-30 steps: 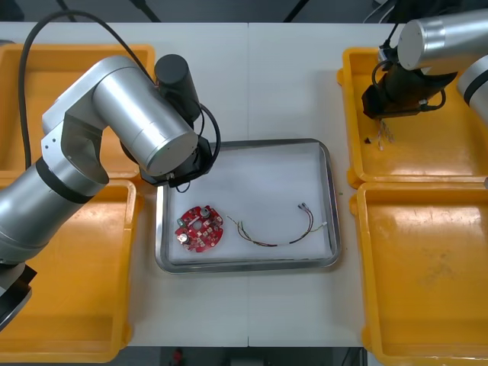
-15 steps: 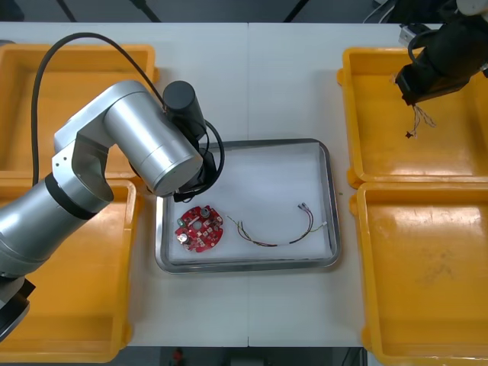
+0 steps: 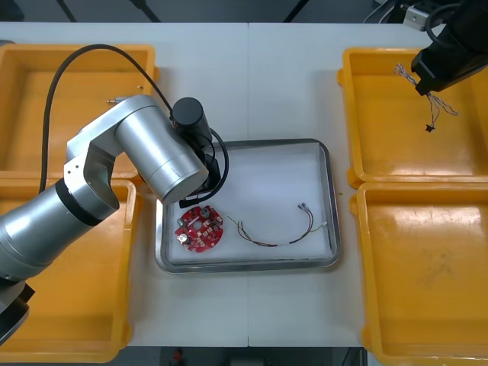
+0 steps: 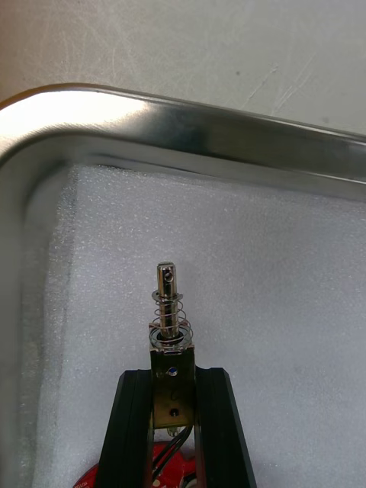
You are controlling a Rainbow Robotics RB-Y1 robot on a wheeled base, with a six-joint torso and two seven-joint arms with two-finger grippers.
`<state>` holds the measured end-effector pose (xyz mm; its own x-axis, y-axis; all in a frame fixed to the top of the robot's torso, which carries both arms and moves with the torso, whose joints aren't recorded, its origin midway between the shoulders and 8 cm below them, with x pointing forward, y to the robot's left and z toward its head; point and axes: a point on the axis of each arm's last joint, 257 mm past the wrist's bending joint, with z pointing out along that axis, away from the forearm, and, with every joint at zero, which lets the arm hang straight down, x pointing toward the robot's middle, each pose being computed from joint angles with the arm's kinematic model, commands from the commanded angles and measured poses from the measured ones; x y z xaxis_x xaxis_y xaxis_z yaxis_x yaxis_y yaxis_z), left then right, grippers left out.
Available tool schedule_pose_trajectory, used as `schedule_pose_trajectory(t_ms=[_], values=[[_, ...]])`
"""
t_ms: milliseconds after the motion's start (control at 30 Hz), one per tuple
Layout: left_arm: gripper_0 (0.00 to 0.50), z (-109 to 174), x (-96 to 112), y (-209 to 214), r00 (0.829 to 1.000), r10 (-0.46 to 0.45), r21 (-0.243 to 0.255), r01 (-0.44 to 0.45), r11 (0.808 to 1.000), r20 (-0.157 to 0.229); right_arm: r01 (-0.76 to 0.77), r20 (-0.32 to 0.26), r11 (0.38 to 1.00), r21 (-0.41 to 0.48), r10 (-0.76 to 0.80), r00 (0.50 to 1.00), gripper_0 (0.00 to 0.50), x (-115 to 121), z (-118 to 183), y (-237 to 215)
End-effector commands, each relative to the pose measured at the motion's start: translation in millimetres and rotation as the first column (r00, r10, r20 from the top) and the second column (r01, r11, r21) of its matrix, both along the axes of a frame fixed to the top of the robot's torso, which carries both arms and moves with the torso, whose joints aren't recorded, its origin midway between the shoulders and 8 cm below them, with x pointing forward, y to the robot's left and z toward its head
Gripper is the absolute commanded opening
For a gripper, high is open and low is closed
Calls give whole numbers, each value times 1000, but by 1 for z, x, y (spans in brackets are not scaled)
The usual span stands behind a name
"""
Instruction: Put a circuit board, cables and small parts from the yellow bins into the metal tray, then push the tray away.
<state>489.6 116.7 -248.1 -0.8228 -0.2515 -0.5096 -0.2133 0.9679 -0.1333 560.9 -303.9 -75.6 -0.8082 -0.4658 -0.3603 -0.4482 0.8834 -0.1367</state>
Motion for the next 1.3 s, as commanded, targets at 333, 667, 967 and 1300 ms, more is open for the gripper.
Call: schedule_pose_trajectory(t_ms=[333, 667, 967, 1300], values=[[374, -6, -2, -1, 999, 29, 7, -29, 1000, 28, -79, 16, 996, -44, 80, 997, 0, -36, 22, 0], [500, 44, -14, 4, 996, 5, 13, -6, 1000, 88, -121, 59, 992, -44, 124, 991, 0, -49, 16, 8], [500, 113, -20, 21, 988, -2, 10, 1, 1000, 155, -160, 72, 986, -41, 162, 984, 0, -57, 12, 18], [500, 188, 0, 58, 988, 103, -141, -86, 986, 119, -321, 72, 941, -112, 329, 941, 0, -74, 6, 68]])
